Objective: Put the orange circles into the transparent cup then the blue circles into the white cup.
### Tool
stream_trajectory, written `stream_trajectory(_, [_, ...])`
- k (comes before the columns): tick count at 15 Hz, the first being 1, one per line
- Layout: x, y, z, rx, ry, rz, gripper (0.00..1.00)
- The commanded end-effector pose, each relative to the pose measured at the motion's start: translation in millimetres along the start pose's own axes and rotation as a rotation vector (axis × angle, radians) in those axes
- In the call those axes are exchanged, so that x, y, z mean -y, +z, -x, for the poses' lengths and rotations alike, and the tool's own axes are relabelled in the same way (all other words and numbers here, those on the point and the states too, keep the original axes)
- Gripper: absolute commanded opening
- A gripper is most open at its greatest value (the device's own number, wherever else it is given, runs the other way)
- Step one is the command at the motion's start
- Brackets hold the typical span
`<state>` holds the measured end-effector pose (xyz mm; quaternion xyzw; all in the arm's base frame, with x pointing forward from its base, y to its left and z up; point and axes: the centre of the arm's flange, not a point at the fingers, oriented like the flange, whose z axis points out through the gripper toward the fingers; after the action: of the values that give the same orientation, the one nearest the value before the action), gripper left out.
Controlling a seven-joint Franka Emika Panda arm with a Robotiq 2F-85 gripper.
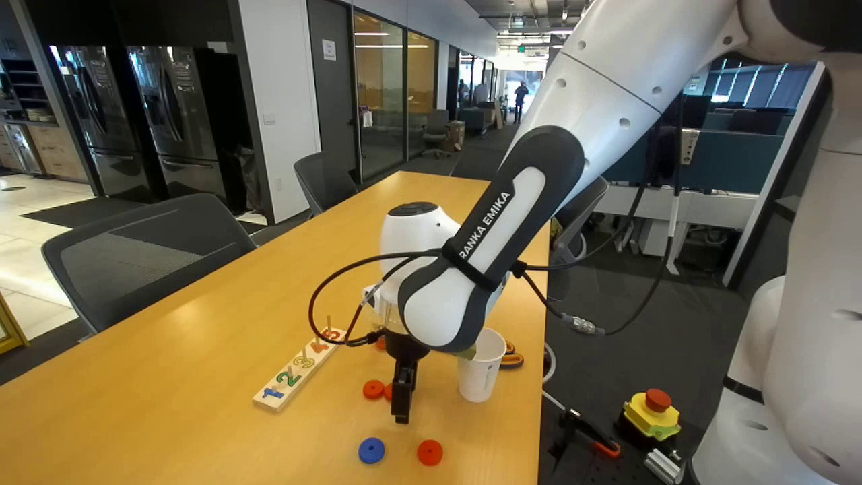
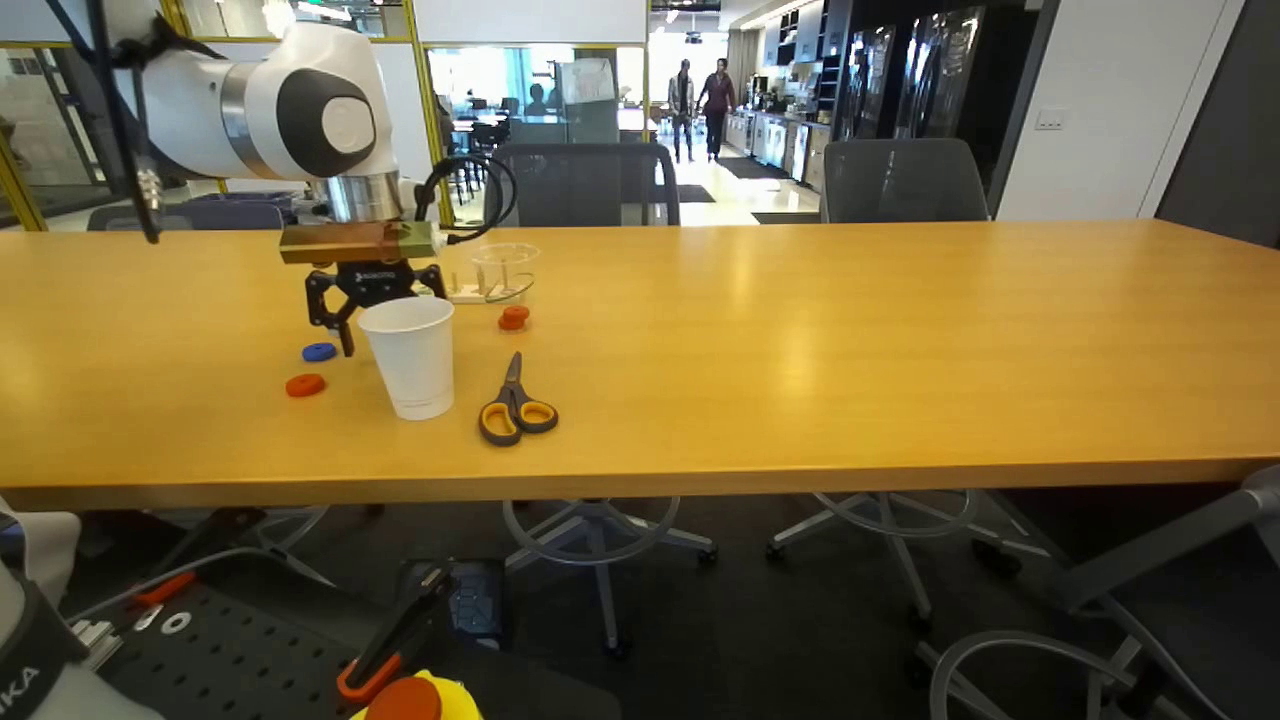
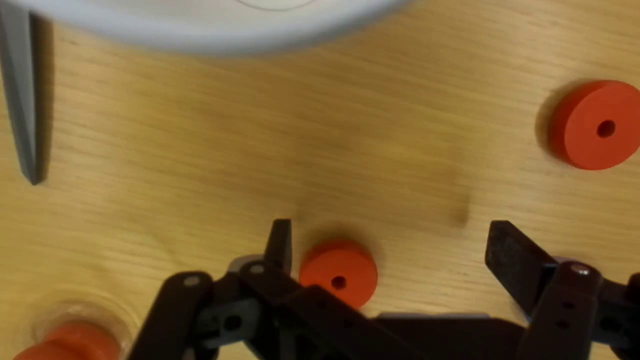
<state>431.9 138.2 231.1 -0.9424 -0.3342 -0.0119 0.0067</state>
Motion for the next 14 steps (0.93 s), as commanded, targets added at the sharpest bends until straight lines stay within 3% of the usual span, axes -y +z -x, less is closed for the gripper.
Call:
stream_trajectory(1, [-4,13,-17,-0.02,0.023,0.026,1.0])
stream_trajectory(7, [-13,10,-29,-0.043,0.044,0.029,1.0])
stream_trajectory(14, [-19,10,-32,-0.009,0.057,0.039,1.0])
